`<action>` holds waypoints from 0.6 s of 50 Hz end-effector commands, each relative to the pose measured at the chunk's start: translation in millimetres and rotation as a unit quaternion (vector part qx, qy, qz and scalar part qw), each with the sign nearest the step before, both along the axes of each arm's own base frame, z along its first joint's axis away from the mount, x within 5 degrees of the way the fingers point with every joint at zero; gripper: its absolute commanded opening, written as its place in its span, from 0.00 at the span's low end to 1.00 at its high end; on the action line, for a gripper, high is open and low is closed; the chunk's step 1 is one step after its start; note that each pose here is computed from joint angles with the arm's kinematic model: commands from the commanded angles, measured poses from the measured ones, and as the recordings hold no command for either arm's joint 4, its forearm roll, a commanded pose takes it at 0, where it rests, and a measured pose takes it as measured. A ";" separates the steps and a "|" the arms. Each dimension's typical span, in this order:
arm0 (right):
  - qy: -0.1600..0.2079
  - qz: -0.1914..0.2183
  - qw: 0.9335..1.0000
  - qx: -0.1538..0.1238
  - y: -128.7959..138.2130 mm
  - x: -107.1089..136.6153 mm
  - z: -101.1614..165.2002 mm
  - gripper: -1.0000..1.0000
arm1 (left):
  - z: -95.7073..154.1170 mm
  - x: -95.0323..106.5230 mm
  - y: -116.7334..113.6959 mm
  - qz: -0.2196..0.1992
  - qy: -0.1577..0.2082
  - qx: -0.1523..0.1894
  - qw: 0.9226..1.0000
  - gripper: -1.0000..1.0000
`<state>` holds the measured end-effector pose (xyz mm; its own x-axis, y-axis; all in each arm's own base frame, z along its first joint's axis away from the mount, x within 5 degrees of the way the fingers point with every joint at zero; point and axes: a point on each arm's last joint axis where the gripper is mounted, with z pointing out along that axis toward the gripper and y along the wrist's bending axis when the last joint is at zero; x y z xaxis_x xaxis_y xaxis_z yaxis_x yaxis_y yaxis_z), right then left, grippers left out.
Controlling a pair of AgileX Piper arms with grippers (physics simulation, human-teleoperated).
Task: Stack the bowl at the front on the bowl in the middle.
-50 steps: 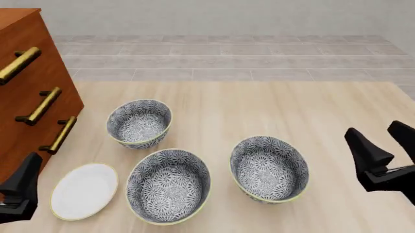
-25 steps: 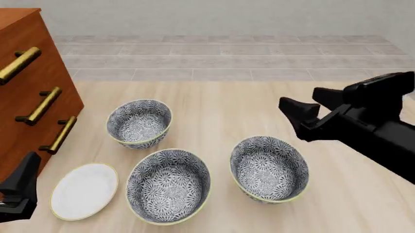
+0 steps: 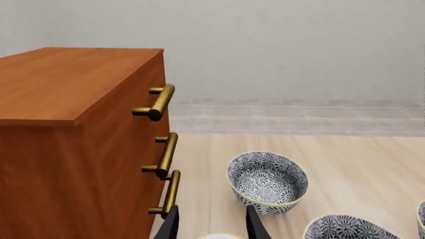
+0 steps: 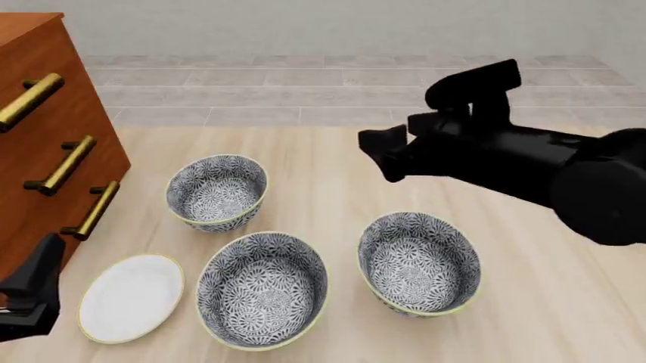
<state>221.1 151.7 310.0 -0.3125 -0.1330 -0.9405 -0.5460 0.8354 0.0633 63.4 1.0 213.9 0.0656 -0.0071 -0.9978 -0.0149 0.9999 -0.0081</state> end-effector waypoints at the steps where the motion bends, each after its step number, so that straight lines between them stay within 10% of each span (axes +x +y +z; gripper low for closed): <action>1: 0.031 0.026 0.999 -0.015 36.7 22.3 3.9 1.00 | 0.6 3.7 0.1 0.000 0.003 -0.003 1.000 1.00; 30: 0.091 0.073 0.993 -0.020 119.3 48.9 6.2 1.00 | 1.8 -1.3 1.9 0.015 -0.009 -0.010 1.000 1.00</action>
